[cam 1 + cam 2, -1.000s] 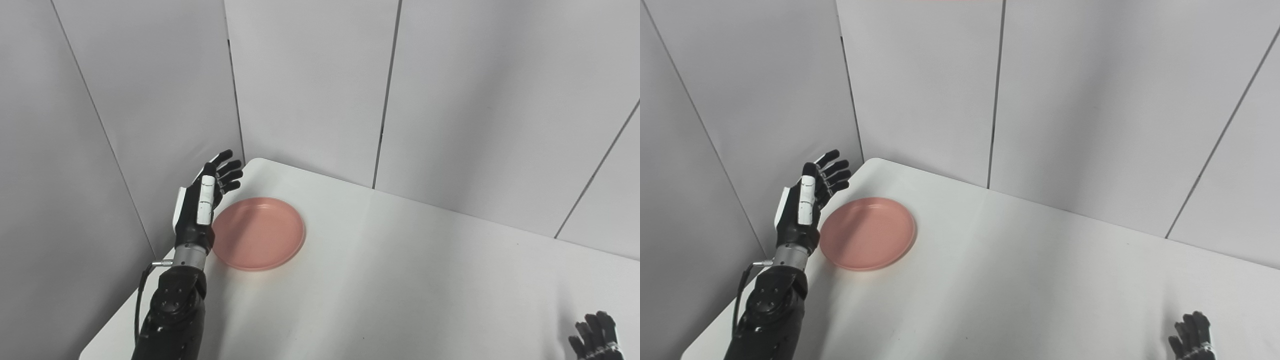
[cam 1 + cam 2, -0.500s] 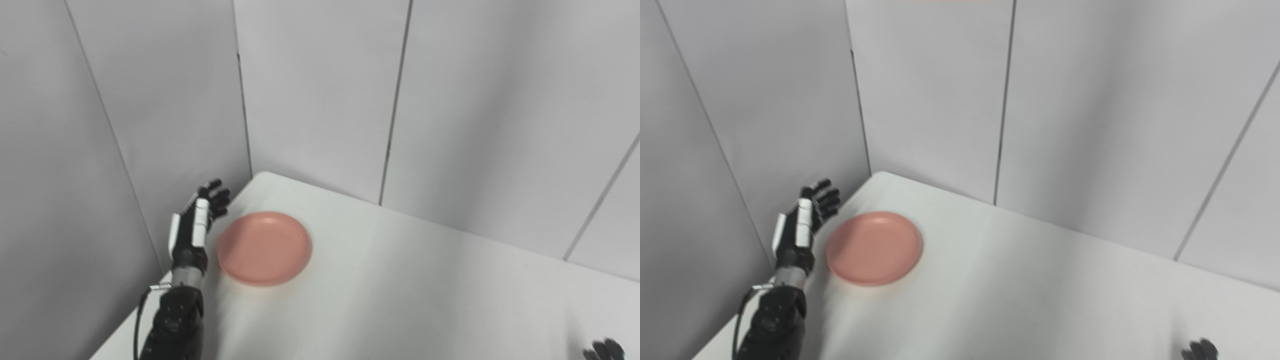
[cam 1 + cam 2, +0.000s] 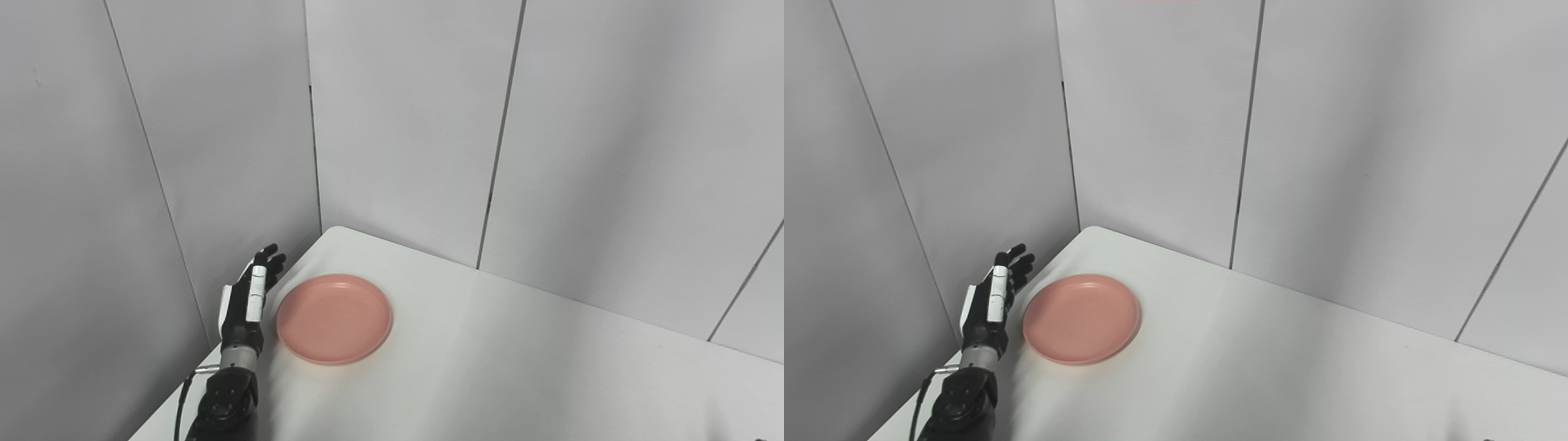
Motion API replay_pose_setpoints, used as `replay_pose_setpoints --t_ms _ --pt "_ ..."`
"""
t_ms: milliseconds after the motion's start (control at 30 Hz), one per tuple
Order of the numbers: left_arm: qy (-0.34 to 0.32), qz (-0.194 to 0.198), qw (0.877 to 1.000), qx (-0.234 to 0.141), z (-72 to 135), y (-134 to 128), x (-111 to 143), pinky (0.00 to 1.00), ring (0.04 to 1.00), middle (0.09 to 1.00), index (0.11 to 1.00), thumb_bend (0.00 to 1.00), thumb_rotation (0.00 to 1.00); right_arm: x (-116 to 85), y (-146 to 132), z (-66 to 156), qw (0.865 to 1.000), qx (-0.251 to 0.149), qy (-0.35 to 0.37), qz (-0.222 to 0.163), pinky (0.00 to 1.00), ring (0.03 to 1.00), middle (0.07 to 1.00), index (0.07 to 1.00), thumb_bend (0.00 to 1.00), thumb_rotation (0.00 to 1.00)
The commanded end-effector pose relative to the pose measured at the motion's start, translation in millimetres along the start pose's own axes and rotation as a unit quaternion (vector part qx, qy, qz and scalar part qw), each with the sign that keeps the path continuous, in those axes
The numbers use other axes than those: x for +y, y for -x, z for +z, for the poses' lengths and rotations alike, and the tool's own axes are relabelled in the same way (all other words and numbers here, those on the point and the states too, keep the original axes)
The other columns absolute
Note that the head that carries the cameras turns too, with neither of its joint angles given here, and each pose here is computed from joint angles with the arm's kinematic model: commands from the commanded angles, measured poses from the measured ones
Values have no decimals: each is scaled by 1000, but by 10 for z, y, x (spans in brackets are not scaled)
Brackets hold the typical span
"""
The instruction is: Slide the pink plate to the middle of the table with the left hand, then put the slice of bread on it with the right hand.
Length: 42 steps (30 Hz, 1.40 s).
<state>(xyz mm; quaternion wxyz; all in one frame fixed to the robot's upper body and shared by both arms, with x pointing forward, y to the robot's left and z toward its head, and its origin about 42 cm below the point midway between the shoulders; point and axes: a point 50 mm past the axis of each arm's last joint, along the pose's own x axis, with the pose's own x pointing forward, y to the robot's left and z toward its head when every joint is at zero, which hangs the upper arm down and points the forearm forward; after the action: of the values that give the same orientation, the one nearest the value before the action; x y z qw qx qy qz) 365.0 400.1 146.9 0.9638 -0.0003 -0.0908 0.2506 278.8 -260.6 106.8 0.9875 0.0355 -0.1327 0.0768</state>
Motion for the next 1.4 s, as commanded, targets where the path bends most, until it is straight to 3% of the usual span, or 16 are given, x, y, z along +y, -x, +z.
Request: replay_pose_setpoints --t_ms 0,100,300,500,767,1000,1367 --pt "1 -14 999 -33 192 -164 -15 964 889 827 809 869 1000 -128 290 -207 999 44 5 -13 1000 1000 1000 1000 688 824" --pt "4 -23 999 -28 164 -166 -18 967 895 833 815 858 1000 -135 296 -206 999 42 4 -12 1000 1000 1000 1000 682 815" --pt "8 -40 999 -15 91 -168 -68 853 851 824 811 840 1000 -135 297 -203 999 44 2 -18 1000 1000 1000 1000 703 804" --pt "21 -74 997 12 -2 -161 -180 820 825 822 807 875 1000 -149 295 -197 999 44 6 -25 1000 1000 1000 1000 721 800" --pt "45 -90 994 39 -83 -133 -339 744 789 821 795 889 1000 -162 313 -174 999 43 5 -24 1000 1000 1000 1000 727 794" --pt "56 -94 993 36 -92 -124 -464 733 778 812 786 887 976 -138 305 -184 999 42 10 -28 1000 1000 1000 1000 718 792" --pt "66 -135 988 43 -165 -15 -790 747 785 798 774 867 989 -116 299 -166 998 44 10 -32 1000 1000 1000 1000 716 790"
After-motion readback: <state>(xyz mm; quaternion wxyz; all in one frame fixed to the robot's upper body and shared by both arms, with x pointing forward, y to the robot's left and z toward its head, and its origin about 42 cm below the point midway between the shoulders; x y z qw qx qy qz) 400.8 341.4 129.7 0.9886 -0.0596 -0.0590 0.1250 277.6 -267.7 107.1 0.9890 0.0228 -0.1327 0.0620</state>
